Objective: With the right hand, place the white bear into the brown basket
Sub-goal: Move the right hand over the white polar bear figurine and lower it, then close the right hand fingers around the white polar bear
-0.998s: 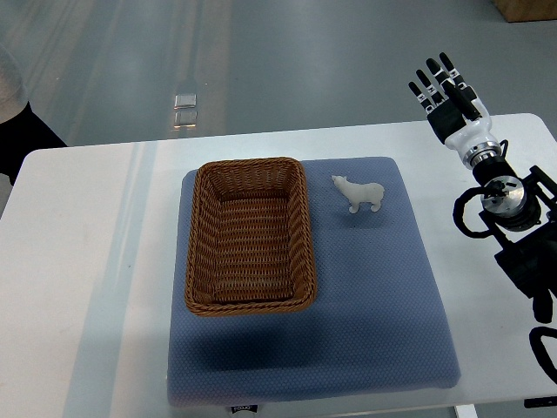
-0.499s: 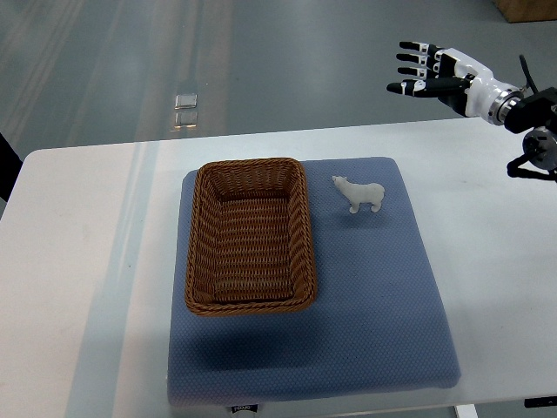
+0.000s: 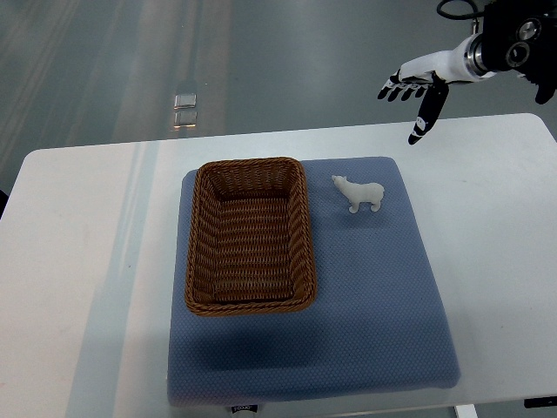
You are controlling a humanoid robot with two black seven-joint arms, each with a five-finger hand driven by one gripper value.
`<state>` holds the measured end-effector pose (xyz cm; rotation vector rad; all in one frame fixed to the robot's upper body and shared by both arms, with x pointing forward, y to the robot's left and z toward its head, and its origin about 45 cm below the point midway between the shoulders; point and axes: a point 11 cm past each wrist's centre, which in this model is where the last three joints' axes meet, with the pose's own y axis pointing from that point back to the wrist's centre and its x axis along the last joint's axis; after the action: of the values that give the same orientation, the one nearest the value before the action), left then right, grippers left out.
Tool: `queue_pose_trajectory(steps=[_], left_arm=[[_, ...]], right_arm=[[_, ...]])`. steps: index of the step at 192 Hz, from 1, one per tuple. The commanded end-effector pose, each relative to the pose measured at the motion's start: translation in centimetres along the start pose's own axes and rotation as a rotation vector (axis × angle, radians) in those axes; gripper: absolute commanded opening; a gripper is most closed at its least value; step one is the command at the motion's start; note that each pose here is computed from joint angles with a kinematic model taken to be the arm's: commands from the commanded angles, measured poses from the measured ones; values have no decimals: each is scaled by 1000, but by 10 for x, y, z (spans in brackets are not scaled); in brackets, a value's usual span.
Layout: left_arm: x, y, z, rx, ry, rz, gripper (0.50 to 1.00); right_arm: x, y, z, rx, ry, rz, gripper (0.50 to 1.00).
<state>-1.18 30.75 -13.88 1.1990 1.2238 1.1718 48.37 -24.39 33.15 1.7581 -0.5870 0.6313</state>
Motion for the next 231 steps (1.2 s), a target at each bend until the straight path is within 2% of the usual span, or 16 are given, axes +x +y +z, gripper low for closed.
queue_pose_trajectory(steps=[1, 62, 110, 154, 190, 231], left_arm=[[0, 0, 0, -1, 1, -1, 1000], [0, 0, -1, 1, -1, -1, 1000], [-1, 0, -1, 1, 0, -3, 1000], [-1, 0, -1, 1, -1, -3, 1000], [-1, 0, -1, 1, -1, -3, 1000], [-1, 0, -1, 1, -1, -3, 1000]], right_arm=[[-14, -14, -8, 19, -9, 3, 919], [-56, -47, -23, 43, -6, -38, 911], [-83, -67, -16, 24, -39, -42, 901], [-104, -79, -9, 8, -67, -45, 858], [-110, -83, -8, 2, -75, -35, 801], [-118, -88, -5, -8, -58, -33, 780]])
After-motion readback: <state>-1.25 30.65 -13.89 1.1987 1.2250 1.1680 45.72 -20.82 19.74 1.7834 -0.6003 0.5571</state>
